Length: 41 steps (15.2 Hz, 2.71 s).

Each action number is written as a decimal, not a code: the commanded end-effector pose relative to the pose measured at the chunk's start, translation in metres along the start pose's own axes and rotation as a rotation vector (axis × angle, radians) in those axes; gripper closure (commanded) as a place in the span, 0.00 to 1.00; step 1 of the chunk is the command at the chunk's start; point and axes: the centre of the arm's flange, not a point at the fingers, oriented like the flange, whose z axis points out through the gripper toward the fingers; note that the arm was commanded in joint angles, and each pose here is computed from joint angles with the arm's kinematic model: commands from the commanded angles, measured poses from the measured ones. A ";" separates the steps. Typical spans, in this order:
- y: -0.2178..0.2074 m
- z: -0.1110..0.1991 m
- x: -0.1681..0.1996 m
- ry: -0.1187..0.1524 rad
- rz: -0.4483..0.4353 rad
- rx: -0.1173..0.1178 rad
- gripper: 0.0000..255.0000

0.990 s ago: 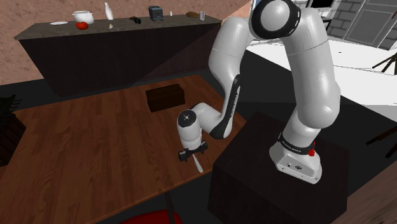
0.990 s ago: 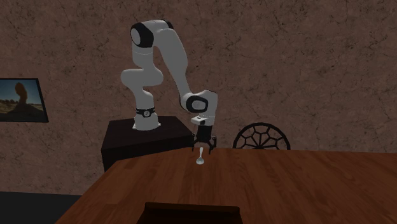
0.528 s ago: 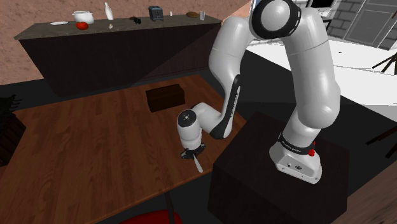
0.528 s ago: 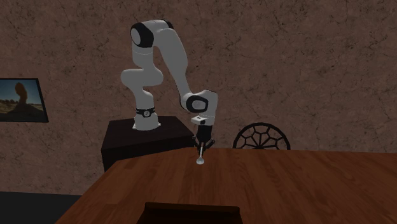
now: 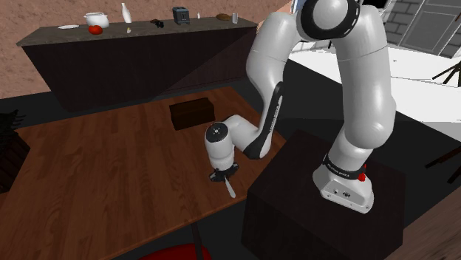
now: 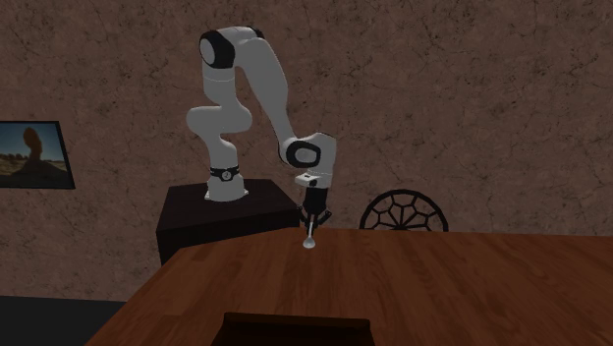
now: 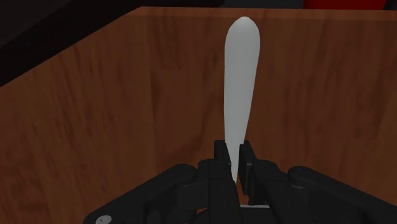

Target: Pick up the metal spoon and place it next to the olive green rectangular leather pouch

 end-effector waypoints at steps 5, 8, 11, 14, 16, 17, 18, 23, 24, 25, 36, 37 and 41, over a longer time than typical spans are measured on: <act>0.005 -0.030 0.004 0.000 0.000 0.000 1.00; 0.007 -0.046 0.007 0.000 0.000 0.000 1.00; 0.010 -0.061 0.009 0.000 0.000 0.000 1.00; 0.012 -0.077 0.011 0.000 0.000 0.000 1.00; 0.014 -0.087 0.013 0.000 0.000 0.000 1.00; 0.015 -0.093 0.013 0.000 0.000 0.000 1.00; 0.015 -0.098 0.014 0.000 0.000 0.000 1.00; 0.019 -0.124 0.018 0.000 0.000 0.000 1.00; 0.020 -0.129 0.019 0.000 0.000 0.000 1.00; 0.021 -0.134 0.019 0.000 0.000 0.000 1.00; 0.030 -0.191 0.028 0.000 0.000 0.000 1.00; 0.030 -0.195 0.028 0.000 0.000 0.000 1.00; 0.055 -0.185 0.074 0.000 0.000 0.000 1.00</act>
